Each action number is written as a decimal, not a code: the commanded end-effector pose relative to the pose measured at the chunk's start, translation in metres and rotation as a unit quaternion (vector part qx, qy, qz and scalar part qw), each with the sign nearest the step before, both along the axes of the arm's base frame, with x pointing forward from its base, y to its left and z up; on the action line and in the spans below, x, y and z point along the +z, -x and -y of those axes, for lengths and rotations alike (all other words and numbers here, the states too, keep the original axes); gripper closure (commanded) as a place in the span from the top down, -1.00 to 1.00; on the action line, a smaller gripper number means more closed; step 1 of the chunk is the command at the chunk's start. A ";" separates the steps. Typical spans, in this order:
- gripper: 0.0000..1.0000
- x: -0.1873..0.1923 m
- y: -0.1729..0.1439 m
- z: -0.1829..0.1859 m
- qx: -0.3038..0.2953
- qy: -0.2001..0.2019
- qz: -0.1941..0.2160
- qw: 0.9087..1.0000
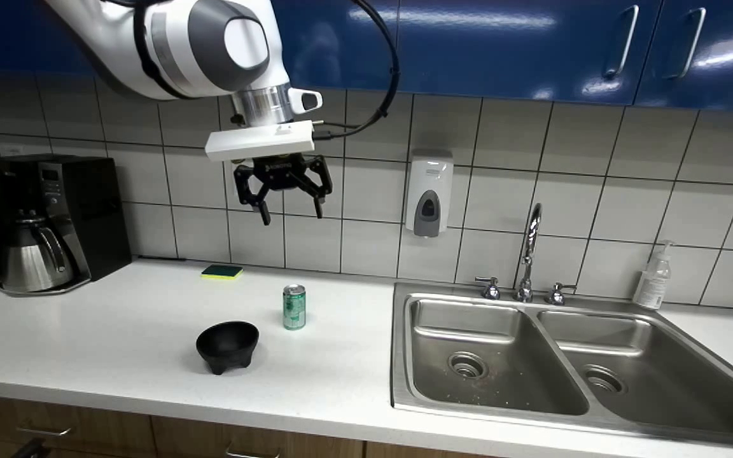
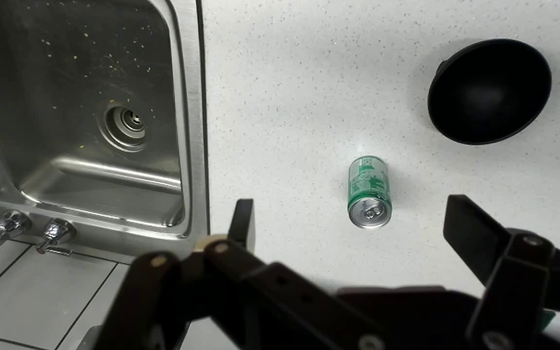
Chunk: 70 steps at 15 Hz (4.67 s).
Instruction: Put the green can in the black bowl
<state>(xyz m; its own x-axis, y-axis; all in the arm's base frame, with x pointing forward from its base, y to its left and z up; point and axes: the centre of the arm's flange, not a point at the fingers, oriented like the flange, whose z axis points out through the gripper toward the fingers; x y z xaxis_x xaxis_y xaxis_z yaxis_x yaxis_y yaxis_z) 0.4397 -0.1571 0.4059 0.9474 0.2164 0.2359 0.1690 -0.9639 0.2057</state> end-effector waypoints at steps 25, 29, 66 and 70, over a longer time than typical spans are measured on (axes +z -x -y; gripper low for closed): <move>1.00 -0.144 -0.124 -0.042 -0.007 -0.023 -0.012 1.000; 1.00 -0.161 -0.139 -0.043 -0.007 -0.024 -0.020 0.999; 1.00 -0.274 -0.234 -0.051 -0.050 -0.028 -0.124 0.991; 0.76 -0.278 -0.238 -0.049 -0.052 -0.030 -0.126 0.990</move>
<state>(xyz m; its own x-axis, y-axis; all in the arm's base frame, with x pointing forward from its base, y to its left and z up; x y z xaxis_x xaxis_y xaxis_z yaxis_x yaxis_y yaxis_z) 0.6631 -0.1052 0.1287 0.9907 0.1355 0.0108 0.1333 -0.9838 0.1201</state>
